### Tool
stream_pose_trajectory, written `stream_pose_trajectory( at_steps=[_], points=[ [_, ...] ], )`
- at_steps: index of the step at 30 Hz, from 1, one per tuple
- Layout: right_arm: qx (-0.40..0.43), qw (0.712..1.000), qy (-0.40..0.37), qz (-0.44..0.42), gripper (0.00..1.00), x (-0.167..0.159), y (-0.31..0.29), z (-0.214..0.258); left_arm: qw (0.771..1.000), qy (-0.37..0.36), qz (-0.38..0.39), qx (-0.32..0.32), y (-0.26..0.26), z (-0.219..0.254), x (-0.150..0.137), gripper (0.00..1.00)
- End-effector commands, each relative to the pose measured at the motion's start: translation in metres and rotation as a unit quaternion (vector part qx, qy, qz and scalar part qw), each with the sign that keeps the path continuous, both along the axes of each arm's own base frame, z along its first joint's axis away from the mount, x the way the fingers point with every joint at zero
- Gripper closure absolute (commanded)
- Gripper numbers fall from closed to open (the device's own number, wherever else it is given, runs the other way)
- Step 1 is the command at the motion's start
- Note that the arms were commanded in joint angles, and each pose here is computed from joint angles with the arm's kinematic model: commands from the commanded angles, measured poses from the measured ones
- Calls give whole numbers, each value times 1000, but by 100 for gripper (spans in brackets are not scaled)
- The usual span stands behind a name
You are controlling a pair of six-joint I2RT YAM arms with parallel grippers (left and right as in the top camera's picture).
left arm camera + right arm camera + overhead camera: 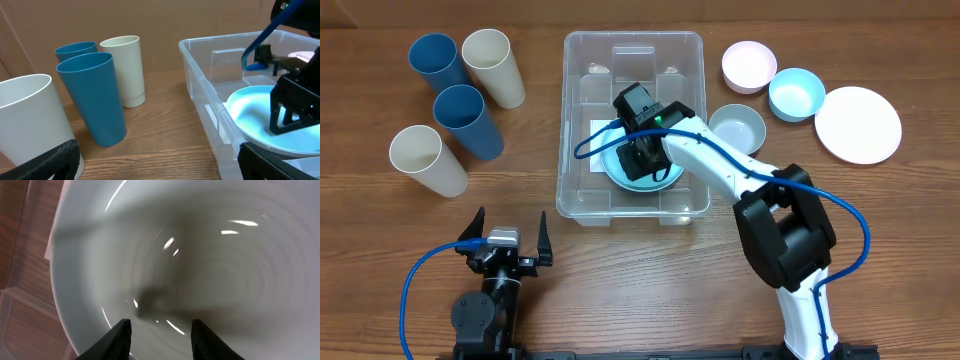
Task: Pack container
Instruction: 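Open the right gripper and withdraw it from the bin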
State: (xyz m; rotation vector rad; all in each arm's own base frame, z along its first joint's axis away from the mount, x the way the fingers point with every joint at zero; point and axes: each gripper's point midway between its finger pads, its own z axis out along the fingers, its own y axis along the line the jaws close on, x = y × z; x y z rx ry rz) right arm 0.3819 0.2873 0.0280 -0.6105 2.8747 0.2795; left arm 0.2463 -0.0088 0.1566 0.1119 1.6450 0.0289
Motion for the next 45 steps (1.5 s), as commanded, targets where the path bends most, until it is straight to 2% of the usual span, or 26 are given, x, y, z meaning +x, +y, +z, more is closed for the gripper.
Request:
stream_pose_trajectory(
  at_steps=[1,10,14,24,28,32,36,42,45],
  points=[
    [17,1000,19,-5,59,-7,6,3,1000,-2,3,13,2,0,0,0],
    [13,995,104,-2,60,-44,-1,0,1000,-3,3,13,2,0,0,0],
    [5,992,123,0,63,-54,-4,0,1000,-3,3,13,2,0,0,0],
    [-4,988,146,40,63,-85,14,0,1000,-3,3,13,2,0,0,0],
    [-7,988,148,43,63,-88,14,0,1000,-3,3,13,2,0,0,0],
    [-14,992,117,39,62,-73,13,-1,1000,-3,3,13,2,0,0,0],
    [-22,998,61,25,51,-42,11,15,1000,-3,3,13,2,0,0,0],
    [9,1000,0,-16,45,13,0,79,1000,-3,3,13,2,0,0,0],
    [22,999,-19,-33,36,27,-11,118,1000,-2,3,13,2,0,0,0]
  ],
)
